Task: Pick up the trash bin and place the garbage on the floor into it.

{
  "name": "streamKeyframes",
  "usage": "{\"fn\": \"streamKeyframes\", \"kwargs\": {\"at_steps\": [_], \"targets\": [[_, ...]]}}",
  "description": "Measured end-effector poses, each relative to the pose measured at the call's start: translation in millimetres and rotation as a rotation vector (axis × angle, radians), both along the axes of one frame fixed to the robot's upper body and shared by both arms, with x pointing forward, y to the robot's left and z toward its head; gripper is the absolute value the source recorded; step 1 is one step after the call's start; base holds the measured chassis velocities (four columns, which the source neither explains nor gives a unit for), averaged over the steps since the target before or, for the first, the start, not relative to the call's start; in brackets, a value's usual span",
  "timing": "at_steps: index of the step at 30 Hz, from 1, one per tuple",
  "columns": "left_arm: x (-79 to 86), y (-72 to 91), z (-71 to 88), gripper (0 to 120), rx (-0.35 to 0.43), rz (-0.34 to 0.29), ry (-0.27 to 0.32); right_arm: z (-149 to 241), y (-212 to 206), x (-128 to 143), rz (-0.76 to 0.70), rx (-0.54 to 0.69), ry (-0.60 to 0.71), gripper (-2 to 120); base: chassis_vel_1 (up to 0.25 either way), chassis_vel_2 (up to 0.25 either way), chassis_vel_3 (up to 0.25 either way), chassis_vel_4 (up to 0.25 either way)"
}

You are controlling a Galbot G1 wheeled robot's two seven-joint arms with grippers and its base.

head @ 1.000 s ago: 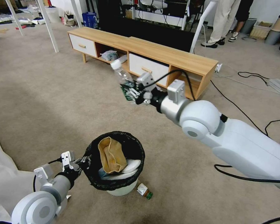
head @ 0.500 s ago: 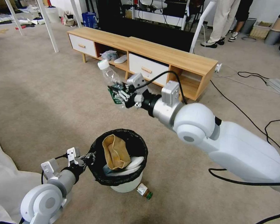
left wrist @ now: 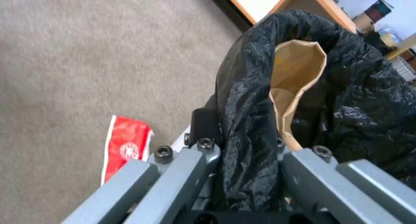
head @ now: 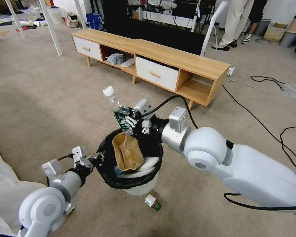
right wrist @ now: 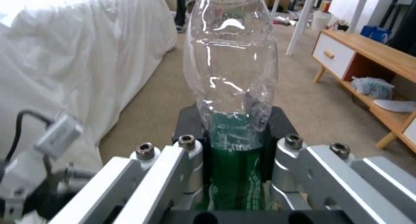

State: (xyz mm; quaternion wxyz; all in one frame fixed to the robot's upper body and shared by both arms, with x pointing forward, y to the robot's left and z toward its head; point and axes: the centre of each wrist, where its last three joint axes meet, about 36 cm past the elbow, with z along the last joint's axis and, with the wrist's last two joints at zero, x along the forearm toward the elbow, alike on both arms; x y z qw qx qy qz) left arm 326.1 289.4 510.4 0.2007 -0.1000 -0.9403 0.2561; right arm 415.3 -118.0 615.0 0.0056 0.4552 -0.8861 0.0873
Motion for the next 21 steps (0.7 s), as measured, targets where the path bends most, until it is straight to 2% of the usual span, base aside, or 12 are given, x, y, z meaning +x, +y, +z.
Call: {"fn": "streamKeyframes", "kwargs": {"at_steps": [7, 21], "targets": [[-2.7, 0.3, 9.9, 0, 0.008, 0.005, -0.033, -3, -1, -1, 0.011, -0.017, 0.005, 17, 0.000, 0.000, 0.000, 0.000], [-13.3, -5.9, 19.7, 0, 0.000, 0.008, -0.063, -16, 3, -1, 0.025, -0.056, 0.026, 17, 0.000, 0.000, 0.000, 0.000]]}}
